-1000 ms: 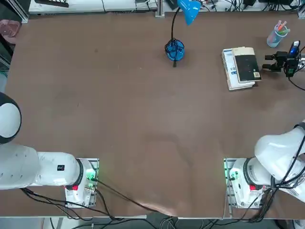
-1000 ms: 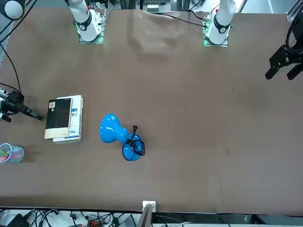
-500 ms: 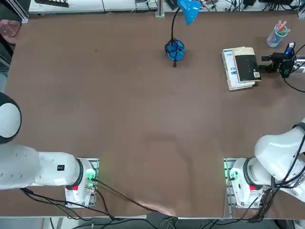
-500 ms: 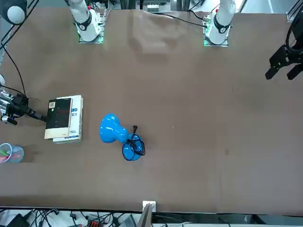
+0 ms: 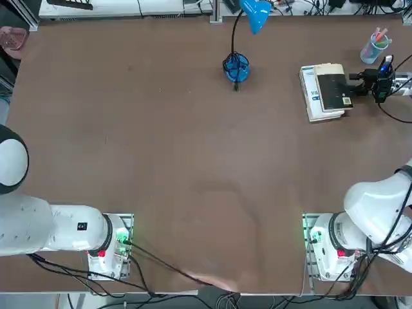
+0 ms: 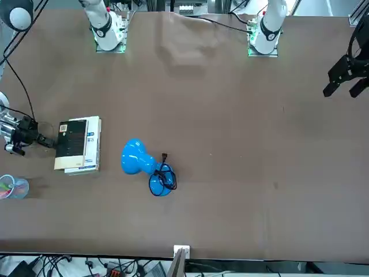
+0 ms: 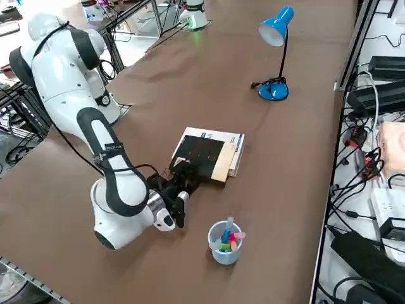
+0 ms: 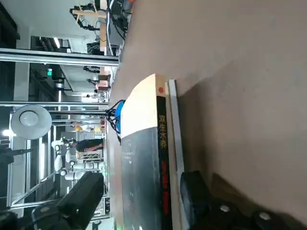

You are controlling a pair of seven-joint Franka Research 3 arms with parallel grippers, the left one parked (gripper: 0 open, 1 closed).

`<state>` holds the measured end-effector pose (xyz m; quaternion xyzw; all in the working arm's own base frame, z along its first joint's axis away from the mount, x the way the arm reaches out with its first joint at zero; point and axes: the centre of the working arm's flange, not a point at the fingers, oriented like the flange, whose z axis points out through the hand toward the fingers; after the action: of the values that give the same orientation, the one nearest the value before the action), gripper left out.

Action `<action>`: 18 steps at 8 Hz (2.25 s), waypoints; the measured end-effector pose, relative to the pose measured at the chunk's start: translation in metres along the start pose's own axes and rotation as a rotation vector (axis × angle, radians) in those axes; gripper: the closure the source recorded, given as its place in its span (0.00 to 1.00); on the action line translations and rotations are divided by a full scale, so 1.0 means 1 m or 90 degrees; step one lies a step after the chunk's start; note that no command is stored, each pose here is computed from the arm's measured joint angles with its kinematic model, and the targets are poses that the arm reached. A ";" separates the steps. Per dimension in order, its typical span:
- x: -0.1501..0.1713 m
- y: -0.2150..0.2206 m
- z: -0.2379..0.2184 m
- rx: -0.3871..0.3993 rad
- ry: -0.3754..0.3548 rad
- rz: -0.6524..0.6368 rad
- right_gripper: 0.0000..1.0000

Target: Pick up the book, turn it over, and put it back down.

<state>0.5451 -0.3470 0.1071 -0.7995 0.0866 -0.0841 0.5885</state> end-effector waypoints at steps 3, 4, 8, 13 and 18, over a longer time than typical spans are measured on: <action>0.000 -0.002 0.005 0.029 0.002 0.000 0.04; 0.001 -0.004 0.004 0.034 0.000 -0.002 0.05; 0.003 -0.011 -0.003 0.047 -0.004 -0.013 0.23; -0.001 -0.013 -0.008 0.066 -0.010 -0.013 0.63; -0.001 -0.018 -0.013 0.076 -0.015 -0.019 0.92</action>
<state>0.5422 -0.3536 0.1278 -0.7653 0.0625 -0.0888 0.6344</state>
